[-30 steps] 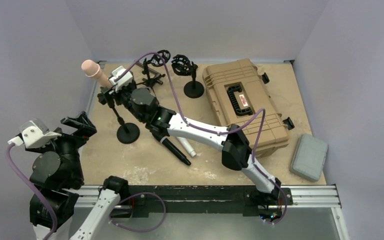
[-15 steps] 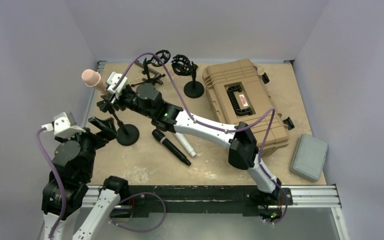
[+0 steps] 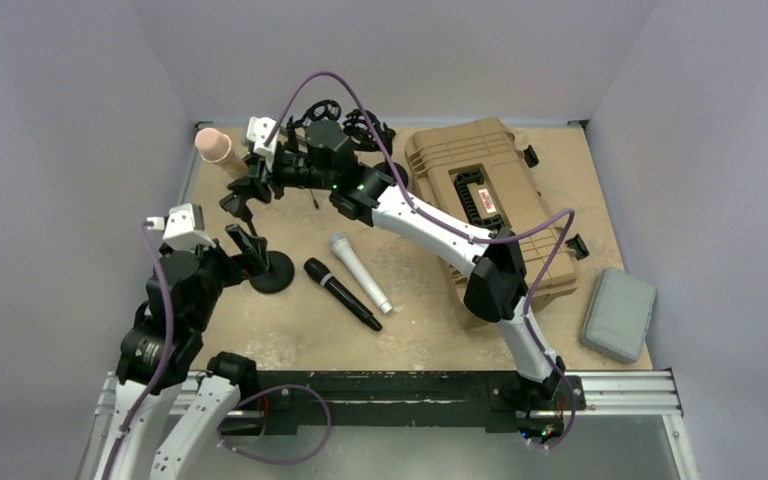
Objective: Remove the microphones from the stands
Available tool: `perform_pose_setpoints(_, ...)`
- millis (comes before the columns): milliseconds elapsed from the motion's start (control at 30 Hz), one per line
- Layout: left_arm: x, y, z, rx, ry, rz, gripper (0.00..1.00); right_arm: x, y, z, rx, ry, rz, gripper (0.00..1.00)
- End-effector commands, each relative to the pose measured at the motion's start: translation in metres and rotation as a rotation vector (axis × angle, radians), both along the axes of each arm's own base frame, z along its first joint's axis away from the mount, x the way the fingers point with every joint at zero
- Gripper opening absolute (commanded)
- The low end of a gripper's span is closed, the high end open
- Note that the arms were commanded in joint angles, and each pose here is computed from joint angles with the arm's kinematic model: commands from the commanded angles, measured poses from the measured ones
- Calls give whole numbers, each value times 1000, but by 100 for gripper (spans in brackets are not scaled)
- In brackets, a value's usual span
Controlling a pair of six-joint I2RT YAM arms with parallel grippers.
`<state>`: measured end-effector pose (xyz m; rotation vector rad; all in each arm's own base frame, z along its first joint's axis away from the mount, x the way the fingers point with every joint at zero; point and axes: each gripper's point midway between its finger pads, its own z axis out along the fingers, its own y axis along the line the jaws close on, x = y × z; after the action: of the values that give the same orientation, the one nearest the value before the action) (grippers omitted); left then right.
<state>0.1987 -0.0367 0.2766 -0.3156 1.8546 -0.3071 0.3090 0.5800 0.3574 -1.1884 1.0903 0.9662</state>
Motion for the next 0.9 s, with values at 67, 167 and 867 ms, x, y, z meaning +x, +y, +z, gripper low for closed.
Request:
perform_pose_setpoints(67,47,1,6,286,-172,-68,100,-21,-11,45,66,-51,125,0)
perform_pose_setpoints(167,56,-26,9,330,-248,-233,100,-19,-13,42,60,-54,125,0)
perform_pose_setpoints(867,63,0,39,465,-333,-198,70,-12,-24,47,75,-49,136,0)
